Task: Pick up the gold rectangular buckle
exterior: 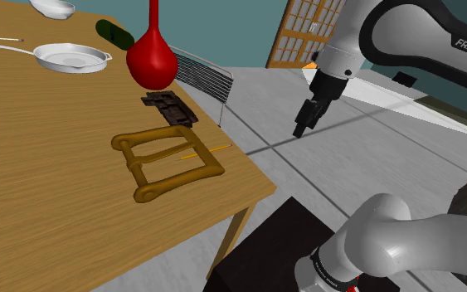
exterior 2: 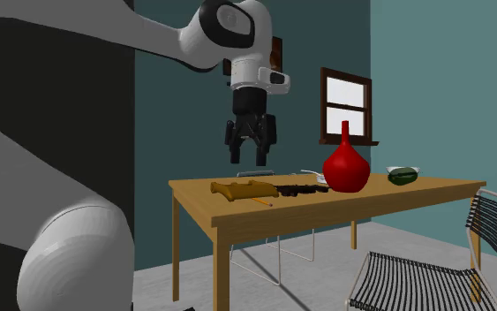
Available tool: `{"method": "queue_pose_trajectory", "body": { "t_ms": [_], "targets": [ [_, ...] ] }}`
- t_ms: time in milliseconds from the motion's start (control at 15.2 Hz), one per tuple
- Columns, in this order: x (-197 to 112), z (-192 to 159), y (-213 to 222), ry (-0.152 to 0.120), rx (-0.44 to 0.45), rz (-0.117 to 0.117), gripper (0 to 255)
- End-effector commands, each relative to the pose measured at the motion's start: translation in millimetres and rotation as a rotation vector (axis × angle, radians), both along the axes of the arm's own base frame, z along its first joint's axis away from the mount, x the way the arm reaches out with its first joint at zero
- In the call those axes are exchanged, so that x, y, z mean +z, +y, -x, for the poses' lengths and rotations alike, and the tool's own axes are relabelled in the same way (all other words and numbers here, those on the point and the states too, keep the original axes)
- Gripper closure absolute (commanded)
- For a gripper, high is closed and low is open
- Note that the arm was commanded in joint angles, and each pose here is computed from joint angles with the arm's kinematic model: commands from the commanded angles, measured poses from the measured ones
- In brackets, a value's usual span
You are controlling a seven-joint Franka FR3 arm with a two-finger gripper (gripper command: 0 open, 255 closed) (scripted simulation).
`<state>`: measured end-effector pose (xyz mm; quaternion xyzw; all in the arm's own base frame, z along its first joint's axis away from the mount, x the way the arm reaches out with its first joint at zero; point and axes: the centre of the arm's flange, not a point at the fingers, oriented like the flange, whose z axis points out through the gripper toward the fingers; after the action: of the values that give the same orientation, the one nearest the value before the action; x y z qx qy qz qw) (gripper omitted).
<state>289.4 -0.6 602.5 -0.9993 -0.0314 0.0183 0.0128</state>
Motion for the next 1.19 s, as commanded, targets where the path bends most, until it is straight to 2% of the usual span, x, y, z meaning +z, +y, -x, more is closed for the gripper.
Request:
{"method": "queue_pose_trajectory", "body": {
  "t_ms": [0, 1122],
  "targets": [
    [0.0, 0.0, 0.0, 0.000, 0.000, 0.000, 0],
    [-26.9, -113.7, 192.4, 0.039, -0.024, -0.016, 0]
  ]
}}
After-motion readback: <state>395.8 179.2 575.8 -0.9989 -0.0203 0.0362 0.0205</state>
